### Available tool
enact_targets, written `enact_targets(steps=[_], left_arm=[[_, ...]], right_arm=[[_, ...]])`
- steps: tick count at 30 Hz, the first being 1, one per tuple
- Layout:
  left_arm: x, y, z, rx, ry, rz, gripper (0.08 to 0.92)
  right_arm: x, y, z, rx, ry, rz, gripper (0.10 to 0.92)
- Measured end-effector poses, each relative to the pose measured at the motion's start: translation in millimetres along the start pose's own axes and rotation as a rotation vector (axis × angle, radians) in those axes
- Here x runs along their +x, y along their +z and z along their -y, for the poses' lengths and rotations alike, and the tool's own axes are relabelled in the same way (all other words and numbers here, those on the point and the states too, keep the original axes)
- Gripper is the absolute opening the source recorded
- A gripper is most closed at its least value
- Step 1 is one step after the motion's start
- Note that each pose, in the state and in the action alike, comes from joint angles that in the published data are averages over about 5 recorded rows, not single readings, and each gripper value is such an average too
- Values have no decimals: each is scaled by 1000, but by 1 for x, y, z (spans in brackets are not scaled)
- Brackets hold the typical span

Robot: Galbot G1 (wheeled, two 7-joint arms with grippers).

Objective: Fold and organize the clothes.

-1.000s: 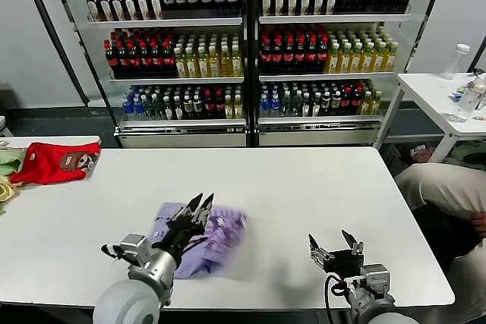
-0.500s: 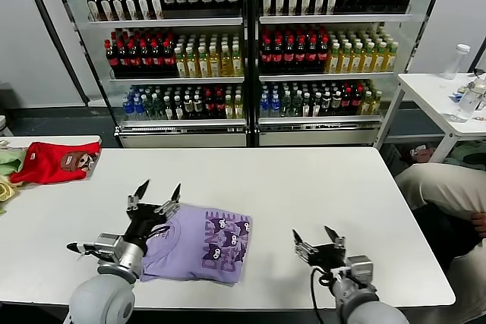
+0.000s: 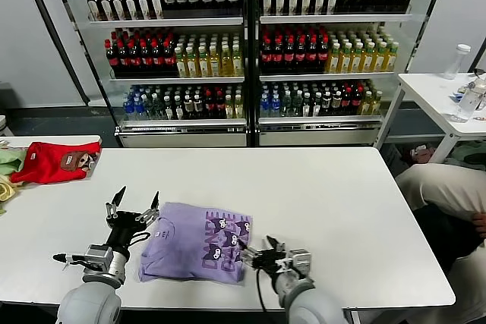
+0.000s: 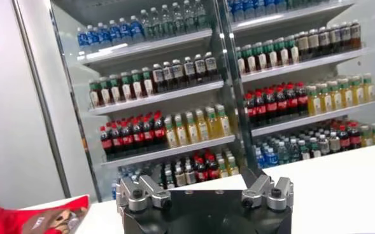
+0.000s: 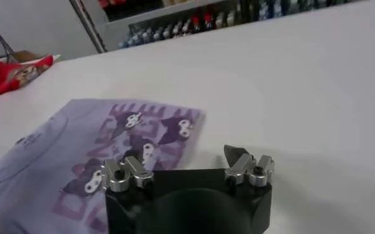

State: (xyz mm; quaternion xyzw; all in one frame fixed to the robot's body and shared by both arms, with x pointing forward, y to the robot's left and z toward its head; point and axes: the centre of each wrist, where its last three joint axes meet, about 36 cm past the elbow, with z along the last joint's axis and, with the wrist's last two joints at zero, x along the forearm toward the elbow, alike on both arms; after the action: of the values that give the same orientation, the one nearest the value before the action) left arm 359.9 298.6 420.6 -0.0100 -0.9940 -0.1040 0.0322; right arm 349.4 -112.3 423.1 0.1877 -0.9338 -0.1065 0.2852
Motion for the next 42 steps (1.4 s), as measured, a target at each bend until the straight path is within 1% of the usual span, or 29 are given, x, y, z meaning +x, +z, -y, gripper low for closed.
enact_targets(steps=[3,5,7,14,20,23,27,30,35,42], left_arm=[[0,3,-1,-8,-5,3,823],[0,4,-2,-13,-7,4,823],[0,6,-2,-18,-10,4,823],[0,10,-5,-28,-17,6,823],[0,13,-6,-31,-22,4,823],[0,14,-6,-32,-23,3,823],[-1,16,-7,-34,-25,2,823],[-1,18,-8,-36,-26,2,823],[-2,21,-9,-39,-26,7,823],[-4,27,-6,-36,-8,20,823]], right_arm=[[-8,3,-8,-25,-11,-20,823],[-11,4,-14,-41,-16,-30,801],[-13,5,-18,-56,-20,-42,761],[-17,7,-31,-95,-24,-68,569],[-19,1,-34,-95,-11,-59,396],[-18,-6,-31,-85,1,-39,310],[-14,-22,-24,-59,18,12,189],[-9,-32,-14,-35,32,50,126],[-1,-42,15,10,74,86,112],[10,-50,69,74,153,96,112]])
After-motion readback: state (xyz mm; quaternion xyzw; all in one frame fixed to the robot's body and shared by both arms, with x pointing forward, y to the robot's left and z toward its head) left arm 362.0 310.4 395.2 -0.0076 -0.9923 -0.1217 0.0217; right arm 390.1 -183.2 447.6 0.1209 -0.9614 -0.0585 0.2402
